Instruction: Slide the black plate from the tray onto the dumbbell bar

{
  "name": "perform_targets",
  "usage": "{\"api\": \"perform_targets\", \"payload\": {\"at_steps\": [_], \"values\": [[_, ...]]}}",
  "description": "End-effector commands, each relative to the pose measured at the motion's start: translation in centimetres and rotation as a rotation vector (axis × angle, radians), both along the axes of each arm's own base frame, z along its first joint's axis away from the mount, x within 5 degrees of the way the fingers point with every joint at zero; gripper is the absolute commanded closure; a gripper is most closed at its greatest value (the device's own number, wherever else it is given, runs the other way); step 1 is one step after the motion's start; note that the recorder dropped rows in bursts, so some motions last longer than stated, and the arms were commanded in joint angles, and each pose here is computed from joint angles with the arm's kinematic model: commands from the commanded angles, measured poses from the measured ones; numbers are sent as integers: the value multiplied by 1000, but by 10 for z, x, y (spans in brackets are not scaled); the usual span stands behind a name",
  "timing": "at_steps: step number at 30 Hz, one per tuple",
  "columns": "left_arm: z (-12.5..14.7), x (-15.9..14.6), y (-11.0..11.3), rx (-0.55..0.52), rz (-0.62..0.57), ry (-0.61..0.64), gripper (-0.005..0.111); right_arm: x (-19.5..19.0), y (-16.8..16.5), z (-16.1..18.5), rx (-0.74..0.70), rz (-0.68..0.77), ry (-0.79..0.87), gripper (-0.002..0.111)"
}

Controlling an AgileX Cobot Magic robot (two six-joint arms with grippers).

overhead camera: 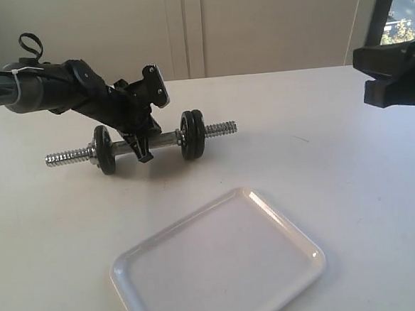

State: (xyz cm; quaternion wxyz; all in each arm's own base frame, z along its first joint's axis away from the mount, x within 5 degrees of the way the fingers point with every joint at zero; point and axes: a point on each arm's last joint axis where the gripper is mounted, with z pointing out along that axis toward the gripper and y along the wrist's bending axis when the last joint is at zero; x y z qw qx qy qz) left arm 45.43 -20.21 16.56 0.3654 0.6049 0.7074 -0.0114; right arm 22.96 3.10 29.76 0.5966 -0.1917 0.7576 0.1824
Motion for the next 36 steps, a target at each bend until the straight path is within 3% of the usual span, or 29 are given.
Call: {"api": "perform_targets", "payload": {"at_steps": [1,17,22,27,36], "values": [[4,-4,-2,-7,-6,18,107,-3,-1,0,-9,-8,-9,108],[12,1,0,-20,29,-52,107,-2,-1,0,-7,-12,-6,108],[39,-4,1,-54,42,-79,107,-2,-1,0,-8,-14,-6,108],[80,-14,11,-184,143,-13,107,-1,-5,-1,29,-69,30,108],[154,-67,66,-414,283,118,107,-27,-11,11,58,-184,-7,108]]}}
